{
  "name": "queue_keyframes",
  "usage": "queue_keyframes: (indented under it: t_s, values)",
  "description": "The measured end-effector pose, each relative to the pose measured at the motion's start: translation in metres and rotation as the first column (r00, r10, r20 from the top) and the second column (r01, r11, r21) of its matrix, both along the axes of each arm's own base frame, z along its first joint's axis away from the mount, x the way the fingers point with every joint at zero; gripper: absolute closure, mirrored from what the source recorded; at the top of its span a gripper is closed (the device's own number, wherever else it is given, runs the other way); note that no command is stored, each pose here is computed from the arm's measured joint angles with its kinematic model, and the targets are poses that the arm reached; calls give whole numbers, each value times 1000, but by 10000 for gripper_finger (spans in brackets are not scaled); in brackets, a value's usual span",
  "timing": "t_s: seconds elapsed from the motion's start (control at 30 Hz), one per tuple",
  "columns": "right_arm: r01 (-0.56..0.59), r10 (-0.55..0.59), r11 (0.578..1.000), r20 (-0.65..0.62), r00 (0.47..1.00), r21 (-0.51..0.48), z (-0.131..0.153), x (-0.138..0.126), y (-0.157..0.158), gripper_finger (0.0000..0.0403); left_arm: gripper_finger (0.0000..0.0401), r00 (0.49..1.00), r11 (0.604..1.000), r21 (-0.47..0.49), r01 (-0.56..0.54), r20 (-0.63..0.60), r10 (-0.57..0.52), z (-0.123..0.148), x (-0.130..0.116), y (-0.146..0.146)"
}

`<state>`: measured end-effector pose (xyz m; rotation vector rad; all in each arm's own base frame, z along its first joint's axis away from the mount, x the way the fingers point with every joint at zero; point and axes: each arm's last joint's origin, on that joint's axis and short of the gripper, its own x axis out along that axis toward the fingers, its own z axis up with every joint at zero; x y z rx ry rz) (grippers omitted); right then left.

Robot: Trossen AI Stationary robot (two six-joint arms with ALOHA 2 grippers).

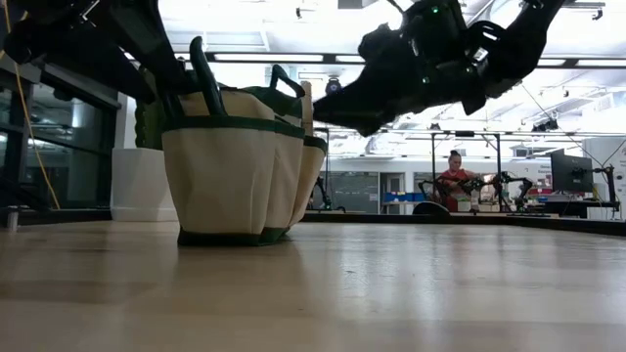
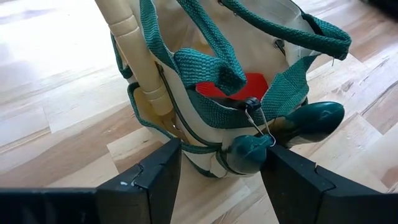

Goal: Pick & Place Garden tools in Gardening bag
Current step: Put the brown hand rake into the gardening bag

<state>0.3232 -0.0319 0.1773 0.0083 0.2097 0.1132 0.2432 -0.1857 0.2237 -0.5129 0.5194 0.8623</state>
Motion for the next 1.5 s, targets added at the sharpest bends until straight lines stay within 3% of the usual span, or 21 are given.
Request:
queue_keyframes:
  t_s: [0.13, 0.37, 0.53, 0.63, 0.83, 0.93, 1.07, 1.27, 1.5]
  values:
    - [-65, 64, 998, 58, 996, 24, 6, 1, 2, 213, 195, 1000, 1000, 2, 0, 2, 0, 0, 0, 0]
    - [-182, 178, 979, 47, 983, 95, 4, 3, 8, 213, 195, 1000, 1000, 15, 0, 12, 0, 0, 0, 0]
    - [-225, 230, 965, -27, 973, 132, -8, 3, 17, 213, 195, 1000, 999, 52, 3, 11, -3, 1, -2, 1]
    - [-236, 238, 963, 4, 971, 128, 3, 1, 22, 213, 195, 1000, 994, 105, 23, 10, -24, 5, -8, 0]
    - [-83, 77, 996, 127, 989, 41, 40, -8, 26, 239, 195, 997, 976, 215, 21, 72, -37, 12, -26, -2]
    - [47, -50, 999, 189, 981, 18, 52, -11, 19, 289, 195, 998, 972, 234, 3, 61, -18, 13, -33, 1]
    - [102, -106, 994, 176, 979, 32, 48, -10, 7, 385, 195, 999, 968, 250, -9, 40, -1, 14, -35, 4]
    - [177, -190, 979, 138, 972, 105, 40, -9, -4, 399, 195, 1000, 957, 290, -12, 19, 6, 16, -39, 8]
    - [142, -159, 980, 127, 979, 137, 42, -3, -8, 399, 195, 999, 948, 316, -41, 19, 37, 19, -44, 13]
